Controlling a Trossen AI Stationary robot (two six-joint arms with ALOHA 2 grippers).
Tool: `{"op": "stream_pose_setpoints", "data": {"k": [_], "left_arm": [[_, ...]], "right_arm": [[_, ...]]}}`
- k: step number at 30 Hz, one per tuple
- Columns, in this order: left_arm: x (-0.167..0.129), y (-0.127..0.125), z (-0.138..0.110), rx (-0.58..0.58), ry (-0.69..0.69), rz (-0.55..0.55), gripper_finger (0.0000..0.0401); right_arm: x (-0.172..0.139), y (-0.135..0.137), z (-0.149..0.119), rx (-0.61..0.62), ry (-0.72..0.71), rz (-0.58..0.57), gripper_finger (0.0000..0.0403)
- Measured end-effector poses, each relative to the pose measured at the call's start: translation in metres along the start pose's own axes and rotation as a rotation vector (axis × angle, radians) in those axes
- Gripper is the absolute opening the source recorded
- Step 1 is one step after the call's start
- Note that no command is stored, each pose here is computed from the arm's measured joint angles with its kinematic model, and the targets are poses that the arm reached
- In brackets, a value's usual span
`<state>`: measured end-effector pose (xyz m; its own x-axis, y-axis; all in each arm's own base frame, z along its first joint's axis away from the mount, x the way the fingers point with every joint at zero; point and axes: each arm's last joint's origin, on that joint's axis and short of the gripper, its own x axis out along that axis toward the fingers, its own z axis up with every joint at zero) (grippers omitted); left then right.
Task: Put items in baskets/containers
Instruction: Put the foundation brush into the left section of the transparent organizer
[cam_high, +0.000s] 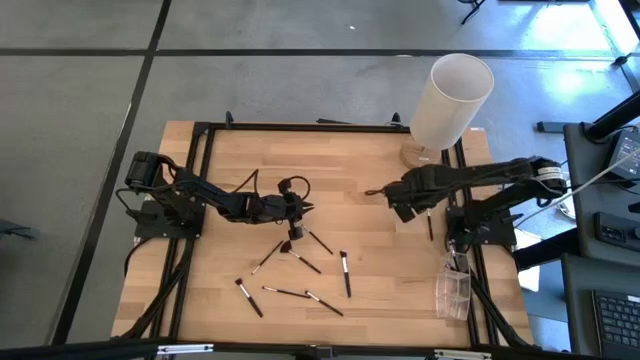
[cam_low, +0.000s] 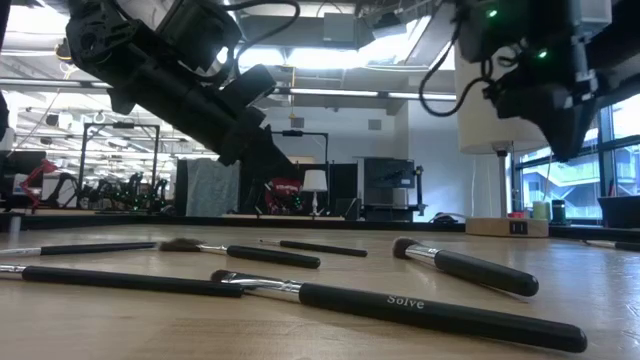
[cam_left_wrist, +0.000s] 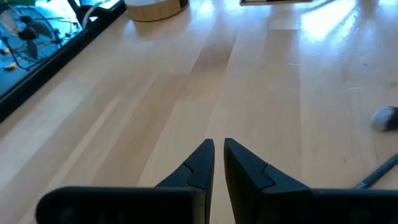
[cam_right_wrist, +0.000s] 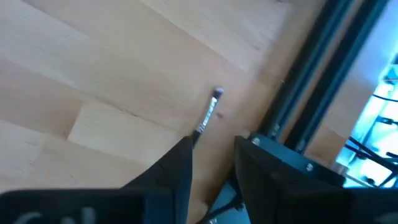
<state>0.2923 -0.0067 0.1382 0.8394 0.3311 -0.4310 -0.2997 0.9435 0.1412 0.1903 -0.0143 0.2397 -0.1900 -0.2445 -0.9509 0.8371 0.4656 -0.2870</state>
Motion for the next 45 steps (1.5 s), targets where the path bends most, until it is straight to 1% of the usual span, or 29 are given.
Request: {"op": "stream_pose_setpoints", "data": {"k": [3,6,10,14,20,23,27,32,38,41,45], "left_arm": [[-0.001,-0.001,-0.001,-0.009,0.01,-0.005,0.0032],[-0.001,-0.003,-0.003,-0.009,0.029,-0.009,0.0032],[-0.002,-0.004,-0.006,-0.011,0.052,-0.013,0.0032],[-0.002,-0.004,-0.006,-0.02,0.052,-0.009,0.0032],[-0.002,-0.004,-0.006,-0.02,0.051,0.001,0.0032],[-0.002,-0.003,-0.006,-0.02,0.049,0.017,0.0032],[-0.002,-0.003,-0.006,-0.013,0.049,0.018,0.0032],[-0.002,-0.003,-0.006,-0.013,0.049,0.018,0.0032],[-0.002,-0.003,-0.006,-0.012,0.049,0.018,0.0032],[-0.002,-0.003,-0.006,-0.012,0.049,0.018,0.0032],[-0.002,-0.003,-0.005,-0.012,0.049,0.019,0.0032]], "right_arm": [[0.004,-0.002,0.01,-0.018,0.015,0.027,0.0113],[0.015,-0.004,0.016,-0.025,0.045,0.052,0.0112],[0.038,-0.01,0.015,-0.031,0.119,0.046,0.0112],[0.063,-0.013,0.013,-0.024,0.152,0.056,0.0112],[0.088,-0.015,0.015,-0.021,0.148,0.136,0.0112],[0.095,-0.018,0.014,0.0,0.162,0.144,0.0112],[0.104,-0.023,0.009,0.01,0.206,0.126,0.0112],[0.111,-0.026,0.006,0.014,0.223,0.115,0.0112],[0.124,-0.028,0.0,0.008,0.249,0.168,0.0111],[0.128,-0.028,-0.003,0.007,0.254,0.179,0.0098],[0.129,-0.027,-0.003,0.005,0.26,0.196,0.0062]]}}
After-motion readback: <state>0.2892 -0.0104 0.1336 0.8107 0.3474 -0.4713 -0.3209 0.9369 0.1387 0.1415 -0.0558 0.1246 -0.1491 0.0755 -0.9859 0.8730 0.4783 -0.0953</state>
